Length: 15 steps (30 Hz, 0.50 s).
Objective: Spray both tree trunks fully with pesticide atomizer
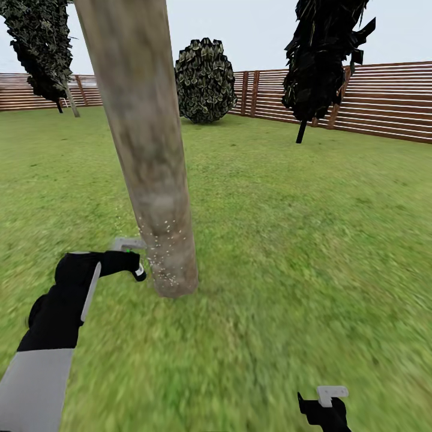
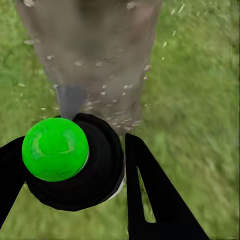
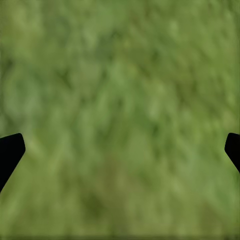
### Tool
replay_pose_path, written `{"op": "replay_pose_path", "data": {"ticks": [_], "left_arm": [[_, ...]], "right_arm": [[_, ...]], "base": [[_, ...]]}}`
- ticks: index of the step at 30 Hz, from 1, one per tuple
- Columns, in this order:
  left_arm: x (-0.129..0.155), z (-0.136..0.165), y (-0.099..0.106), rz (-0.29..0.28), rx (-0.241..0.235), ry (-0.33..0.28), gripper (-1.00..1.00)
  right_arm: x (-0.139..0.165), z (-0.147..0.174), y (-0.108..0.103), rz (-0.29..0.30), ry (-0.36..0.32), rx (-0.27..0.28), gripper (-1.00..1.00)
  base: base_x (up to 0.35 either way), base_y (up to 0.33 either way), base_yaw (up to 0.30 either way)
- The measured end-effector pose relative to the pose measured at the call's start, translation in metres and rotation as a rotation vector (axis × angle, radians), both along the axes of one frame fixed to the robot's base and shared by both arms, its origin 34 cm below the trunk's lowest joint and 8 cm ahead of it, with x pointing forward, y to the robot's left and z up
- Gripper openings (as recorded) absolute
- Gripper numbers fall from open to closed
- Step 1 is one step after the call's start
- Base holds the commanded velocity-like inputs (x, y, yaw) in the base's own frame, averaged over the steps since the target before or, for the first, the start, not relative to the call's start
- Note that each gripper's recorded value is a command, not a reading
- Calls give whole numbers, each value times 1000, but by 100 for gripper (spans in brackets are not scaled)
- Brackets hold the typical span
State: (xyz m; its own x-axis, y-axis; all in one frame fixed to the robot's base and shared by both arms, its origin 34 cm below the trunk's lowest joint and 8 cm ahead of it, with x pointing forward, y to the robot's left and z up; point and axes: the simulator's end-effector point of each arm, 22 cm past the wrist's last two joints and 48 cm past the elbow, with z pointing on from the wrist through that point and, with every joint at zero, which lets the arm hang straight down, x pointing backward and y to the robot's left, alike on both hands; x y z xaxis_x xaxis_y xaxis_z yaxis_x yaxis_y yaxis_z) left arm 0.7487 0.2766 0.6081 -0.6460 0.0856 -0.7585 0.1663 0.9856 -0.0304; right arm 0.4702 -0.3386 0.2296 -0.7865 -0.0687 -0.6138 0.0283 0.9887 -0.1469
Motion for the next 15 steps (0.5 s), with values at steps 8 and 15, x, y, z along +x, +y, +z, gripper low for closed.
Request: {"op": "replay_pose_path", "data": {"ticks": [8, 15], "left_arm": [[17, 43, -33, -53, 7, -85, -100], [33, 75, 39, 70, 28, -136, -100]], "right_arm": [[0, 0, 0, 0, 0, 0, 100], [0, 0, 0, 0, 0, 0, 100]], "base": [[0, 0, 0], [0, 0, 0]]}}
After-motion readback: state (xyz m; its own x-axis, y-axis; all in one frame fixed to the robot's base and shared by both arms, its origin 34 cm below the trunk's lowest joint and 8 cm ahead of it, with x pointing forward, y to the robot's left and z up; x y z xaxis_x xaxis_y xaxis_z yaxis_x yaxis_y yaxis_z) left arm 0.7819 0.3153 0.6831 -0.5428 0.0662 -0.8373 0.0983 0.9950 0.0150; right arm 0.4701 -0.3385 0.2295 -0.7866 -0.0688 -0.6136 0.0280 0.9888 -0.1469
